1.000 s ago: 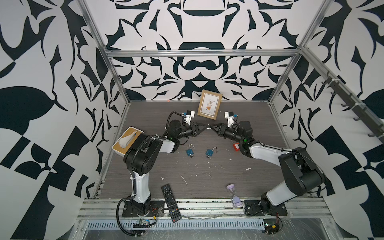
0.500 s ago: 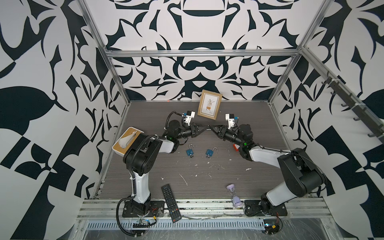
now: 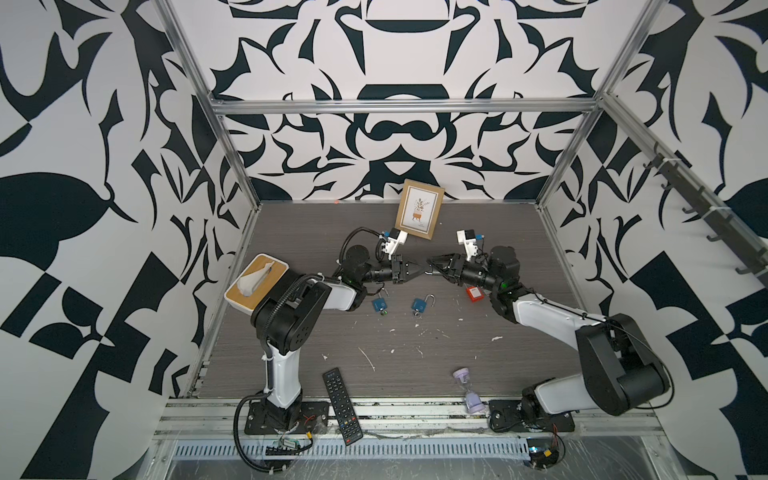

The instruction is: Lock with the key

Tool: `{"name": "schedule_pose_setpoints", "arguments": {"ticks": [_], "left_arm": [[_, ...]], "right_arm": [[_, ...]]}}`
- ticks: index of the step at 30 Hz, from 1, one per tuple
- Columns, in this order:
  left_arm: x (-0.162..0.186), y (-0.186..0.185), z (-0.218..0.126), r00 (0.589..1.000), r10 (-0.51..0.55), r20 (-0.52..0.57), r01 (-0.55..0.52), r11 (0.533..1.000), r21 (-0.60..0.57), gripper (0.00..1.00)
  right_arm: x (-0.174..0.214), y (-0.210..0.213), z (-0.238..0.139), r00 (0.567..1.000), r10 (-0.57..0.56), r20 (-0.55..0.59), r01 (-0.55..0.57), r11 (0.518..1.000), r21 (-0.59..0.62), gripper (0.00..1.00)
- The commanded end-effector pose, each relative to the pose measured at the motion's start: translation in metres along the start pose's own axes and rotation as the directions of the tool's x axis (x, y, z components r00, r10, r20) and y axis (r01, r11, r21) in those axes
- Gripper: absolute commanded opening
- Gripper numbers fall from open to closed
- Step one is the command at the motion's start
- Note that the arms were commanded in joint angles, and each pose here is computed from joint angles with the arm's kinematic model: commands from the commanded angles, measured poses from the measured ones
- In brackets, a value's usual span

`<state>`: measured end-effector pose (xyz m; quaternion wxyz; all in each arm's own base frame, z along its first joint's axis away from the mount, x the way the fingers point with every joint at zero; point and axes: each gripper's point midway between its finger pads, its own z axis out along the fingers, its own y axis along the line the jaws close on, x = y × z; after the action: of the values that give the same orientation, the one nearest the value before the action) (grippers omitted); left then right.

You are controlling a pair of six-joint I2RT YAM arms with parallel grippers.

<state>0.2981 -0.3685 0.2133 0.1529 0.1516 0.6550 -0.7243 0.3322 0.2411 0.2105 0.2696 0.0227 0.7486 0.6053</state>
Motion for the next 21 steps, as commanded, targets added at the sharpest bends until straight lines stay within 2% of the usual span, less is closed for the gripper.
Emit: {"name": "schedule_pose_setpoints", "arguments": {"ticks": [1,10,21], "left_arm": [[0.009,-0.023,0.003,0.996,0.082,-0.042,-0.079,0.994,0.081,0.00],[-0.003,-0.014,-0.007,0.998,0.058,0.009,-0.059,0.997,0.058,0.00],[-0.005,-0.005,-0.007,1.000,0.025,0.011,-0.025,0.999,0.048,0.00]], "right_arm": [[0.004,0.003,-0.003,1.000,-0.021,-0.017,0.021,1.000,-0.011,0.27],[0.003,-0.001,-0.022,1.000,-0.011,0.003,0.011,1.000,0.014,0.42],[0.015,0.012,-0.035,0.999,-0.034,-0.016,0.034,0.999,-0.006,0.40]]}}
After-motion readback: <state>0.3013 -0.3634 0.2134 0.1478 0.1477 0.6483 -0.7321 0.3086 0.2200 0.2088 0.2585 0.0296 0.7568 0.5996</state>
